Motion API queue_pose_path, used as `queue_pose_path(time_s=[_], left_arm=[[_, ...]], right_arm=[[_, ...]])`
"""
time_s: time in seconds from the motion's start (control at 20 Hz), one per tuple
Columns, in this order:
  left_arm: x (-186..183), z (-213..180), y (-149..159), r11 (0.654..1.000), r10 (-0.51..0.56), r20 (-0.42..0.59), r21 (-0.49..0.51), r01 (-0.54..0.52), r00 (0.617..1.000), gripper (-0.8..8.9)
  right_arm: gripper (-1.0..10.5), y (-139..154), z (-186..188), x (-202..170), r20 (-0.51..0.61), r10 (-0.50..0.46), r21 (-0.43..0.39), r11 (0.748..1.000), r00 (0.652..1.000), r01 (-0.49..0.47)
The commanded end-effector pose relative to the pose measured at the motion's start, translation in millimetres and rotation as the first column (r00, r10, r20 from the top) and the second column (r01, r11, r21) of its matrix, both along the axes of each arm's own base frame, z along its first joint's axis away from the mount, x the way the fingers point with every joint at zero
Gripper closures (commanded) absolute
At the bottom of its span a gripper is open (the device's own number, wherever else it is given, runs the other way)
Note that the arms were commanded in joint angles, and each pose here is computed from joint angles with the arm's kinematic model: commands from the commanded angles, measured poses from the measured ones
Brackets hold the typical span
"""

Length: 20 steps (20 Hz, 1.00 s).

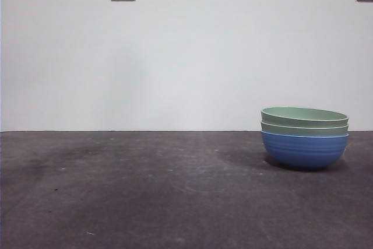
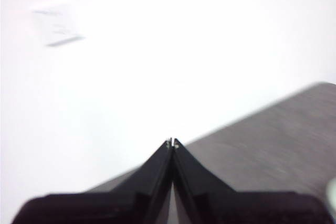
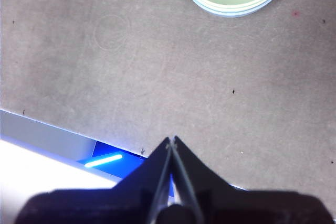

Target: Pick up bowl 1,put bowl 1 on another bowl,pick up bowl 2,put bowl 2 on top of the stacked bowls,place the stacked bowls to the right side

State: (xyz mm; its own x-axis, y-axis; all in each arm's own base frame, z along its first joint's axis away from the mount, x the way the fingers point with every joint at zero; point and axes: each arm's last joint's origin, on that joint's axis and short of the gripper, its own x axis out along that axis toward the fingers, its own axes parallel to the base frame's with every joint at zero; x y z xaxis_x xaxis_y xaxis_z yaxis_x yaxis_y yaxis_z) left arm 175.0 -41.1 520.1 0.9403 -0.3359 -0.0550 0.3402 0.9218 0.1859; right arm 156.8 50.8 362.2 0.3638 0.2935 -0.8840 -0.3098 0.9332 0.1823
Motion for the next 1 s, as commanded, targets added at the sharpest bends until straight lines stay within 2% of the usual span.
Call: queue_pose_path(time_s=[0.05, 0.25, 0.4, 0.7, 1.0], left_arm=[[-23, -6, 19, 0.996, 0.087, 0.075, -0.003, -0.087, 0.993, 8.17], [-53, -59, 37, 0.979, 0.204, 0.207, -0.032, -0.202, 0.957, 8.17], [-66, -118, 41, 0.971, 0.239, 0.237, -0.039, -0.237, 0.942, 8.17], [-82, -233, 43, 0.957, 0.288, 0.142, -0.076, -0.280, 0.947, 8.17], [-82, -309, 43, 0.947, 0.312, 0.042, -0.095, -0.307, 0.949, 8.17]], right_arm=[[9.4, 0, -1, 1, -0.002, -0.007, 0.002, 1.000, 1.000, 0.007], [9.4, 0, -1, 0, -0.001, -0.007, 0.002, 1.000, 1.000, 0.007], [9.4, 0, -1, 1, -0.001, -0.007, 0.002, 1.000, 1.000, 0.007], [9.4, 0, -1, 1, -0.001, -0.007, 0.002, 1.000, 1.000, 0.007], [9.4, 0, -1, 1, -0.001, -0.007, 0.002, 1.000, 1.000, 0.007]])
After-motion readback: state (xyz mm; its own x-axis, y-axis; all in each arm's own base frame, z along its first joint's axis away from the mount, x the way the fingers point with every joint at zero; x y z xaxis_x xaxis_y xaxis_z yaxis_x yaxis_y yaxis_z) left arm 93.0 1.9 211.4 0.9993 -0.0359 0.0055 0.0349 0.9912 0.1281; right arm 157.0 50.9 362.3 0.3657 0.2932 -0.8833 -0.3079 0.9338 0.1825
